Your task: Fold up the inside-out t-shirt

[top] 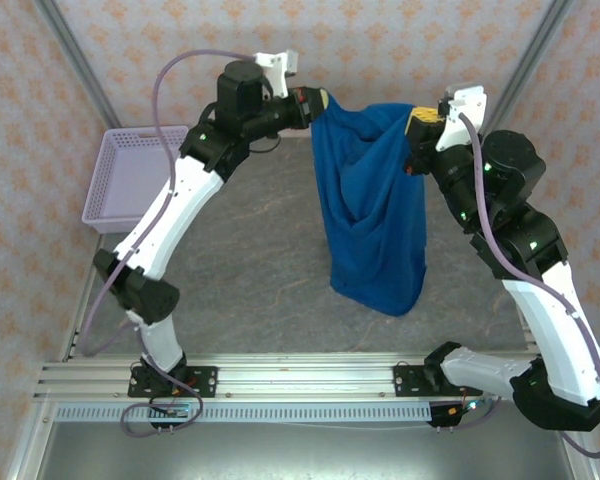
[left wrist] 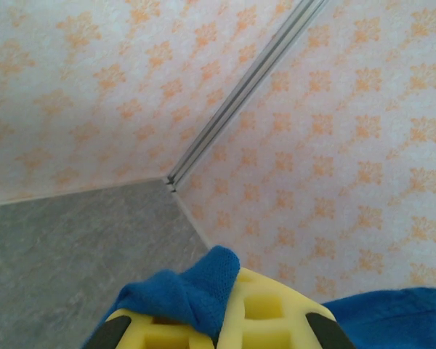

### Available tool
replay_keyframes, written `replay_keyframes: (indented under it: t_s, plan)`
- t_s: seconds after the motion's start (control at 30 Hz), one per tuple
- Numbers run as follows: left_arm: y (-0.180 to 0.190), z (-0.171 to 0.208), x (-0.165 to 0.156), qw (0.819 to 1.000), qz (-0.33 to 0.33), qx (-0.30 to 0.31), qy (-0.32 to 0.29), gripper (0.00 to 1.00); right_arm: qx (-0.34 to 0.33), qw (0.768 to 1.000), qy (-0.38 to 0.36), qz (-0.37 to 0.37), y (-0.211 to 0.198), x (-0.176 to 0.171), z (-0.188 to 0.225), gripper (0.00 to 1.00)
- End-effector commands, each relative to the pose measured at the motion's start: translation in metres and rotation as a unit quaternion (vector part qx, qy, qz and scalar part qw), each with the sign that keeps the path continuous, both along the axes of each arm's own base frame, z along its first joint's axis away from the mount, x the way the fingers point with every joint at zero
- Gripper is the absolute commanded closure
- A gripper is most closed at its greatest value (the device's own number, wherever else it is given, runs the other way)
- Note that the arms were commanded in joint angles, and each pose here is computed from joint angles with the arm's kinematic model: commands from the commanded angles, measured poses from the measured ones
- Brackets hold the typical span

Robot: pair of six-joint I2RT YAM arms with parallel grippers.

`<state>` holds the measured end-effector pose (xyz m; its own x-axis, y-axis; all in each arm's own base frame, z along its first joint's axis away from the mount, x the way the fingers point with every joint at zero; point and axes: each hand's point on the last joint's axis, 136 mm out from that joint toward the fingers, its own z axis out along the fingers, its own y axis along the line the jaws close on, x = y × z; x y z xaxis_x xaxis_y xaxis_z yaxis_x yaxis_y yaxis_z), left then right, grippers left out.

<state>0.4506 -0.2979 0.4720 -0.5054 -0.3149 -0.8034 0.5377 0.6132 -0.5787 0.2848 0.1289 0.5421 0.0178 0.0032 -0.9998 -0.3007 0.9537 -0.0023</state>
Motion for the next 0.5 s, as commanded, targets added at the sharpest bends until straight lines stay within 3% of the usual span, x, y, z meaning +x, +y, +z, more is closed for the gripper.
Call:
replay_keyframes:
  t_s: [0.0, 0.2, 0.37, 0.47]
  plan:
    - [-0.015, 0.022, -0.007, 0.999, -0.038, 0.000, -0.019, 1.00, 0.002, 0.999, -0.029, -0.016, -0.017, -0.016, 0.025, 1.00]
    - [-0.015, 0.043, -0.008, 0.997, -0.047, 0.009, -0.059, 1.00, 0.006, 0.994, 0.001, 0.110, 0.030, -0.026, 0.009, 1.00]
    - [0.024, 0.011, 0.016, 0.999, 0.002, 0.045, -0.019, 1.00, -0.012, 0.972, 0.082, 0.222, 0.092, -0.026, -0.050, 1.00]
    - [0.051, -0.007, 0.013, 0.996, 0.029, 0.080, -0.001, 1.00, -0.019, 0.971, 0.109, 0.212, 0.096, -0.019, -0.074, 1.00]
